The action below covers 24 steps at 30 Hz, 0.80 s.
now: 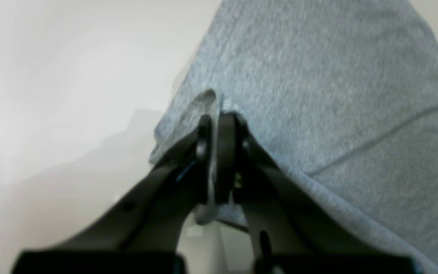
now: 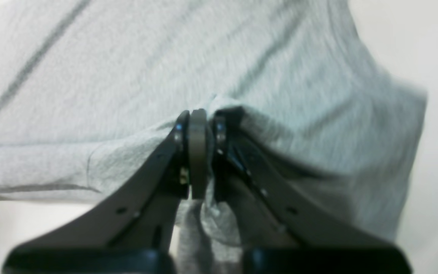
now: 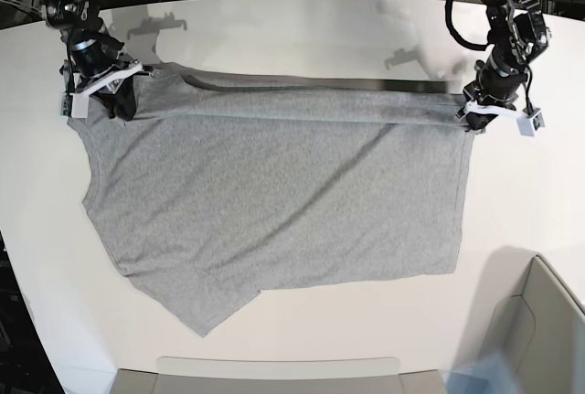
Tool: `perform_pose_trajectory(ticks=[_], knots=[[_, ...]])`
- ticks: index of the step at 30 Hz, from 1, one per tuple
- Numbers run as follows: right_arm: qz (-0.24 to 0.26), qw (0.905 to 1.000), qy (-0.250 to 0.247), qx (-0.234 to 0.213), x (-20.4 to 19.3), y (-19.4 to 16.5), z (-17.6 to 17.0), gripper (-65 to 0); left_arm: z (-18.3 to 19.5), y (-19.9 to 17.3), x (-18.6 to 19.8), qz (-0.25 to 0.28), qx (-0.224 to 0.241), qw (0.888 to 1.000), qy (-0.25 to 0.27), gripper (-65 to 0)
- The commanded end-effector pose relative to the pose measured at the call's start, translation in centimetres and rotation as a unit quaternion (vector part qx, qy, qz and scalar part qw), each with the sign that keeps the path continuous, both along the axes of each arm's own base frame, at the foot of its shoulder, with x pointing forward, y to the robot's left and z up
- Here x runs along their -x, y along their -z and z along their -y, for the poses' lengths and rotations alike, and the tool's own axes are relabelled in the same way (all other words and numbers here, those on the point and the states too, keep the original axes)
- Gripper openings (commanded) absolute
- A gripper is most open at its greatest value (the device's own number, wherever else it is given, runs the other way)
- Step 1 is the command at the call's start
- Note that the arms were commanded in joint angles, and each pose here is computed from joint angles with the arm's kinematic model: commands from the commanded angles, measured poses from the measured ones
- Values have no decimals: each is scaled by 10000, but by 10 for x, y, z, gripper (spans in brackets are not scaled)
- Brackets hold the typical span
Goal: Fold the T-shirt properly
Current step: 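Lift the shoulder edge and pull it over the shirt body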
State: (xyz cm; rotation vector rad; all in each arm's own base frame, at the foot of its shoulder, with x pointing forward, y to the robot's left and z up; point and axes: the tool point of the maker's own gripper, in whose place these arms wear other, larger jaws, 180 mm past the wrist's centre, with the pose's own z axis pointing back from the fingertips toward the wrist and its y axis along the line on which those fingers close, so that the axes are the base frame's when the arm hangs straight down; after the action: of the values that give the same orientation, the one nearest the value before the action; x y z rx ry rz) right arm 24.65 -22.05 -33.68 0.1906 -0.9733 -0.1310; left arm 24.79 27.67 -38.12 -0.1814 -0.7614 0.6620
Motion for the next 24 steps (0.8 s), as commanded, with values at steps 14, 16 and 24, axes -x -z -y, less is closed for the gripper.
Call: perform_pose_trajectory(ticks=[14,16,24], knots=[[200,9975,-214,648,-46,-7,9,-650,0,-3,-50,155,-49,9999,32,-650],[169,9976,-179,646,-49,-4,13,-650,0,-2,-56,133,-97,9999,39,-650],[232,9974,-196,659,-64,-5,18,-650,-7,2,-73,98,-75,9999,-64,-650]])
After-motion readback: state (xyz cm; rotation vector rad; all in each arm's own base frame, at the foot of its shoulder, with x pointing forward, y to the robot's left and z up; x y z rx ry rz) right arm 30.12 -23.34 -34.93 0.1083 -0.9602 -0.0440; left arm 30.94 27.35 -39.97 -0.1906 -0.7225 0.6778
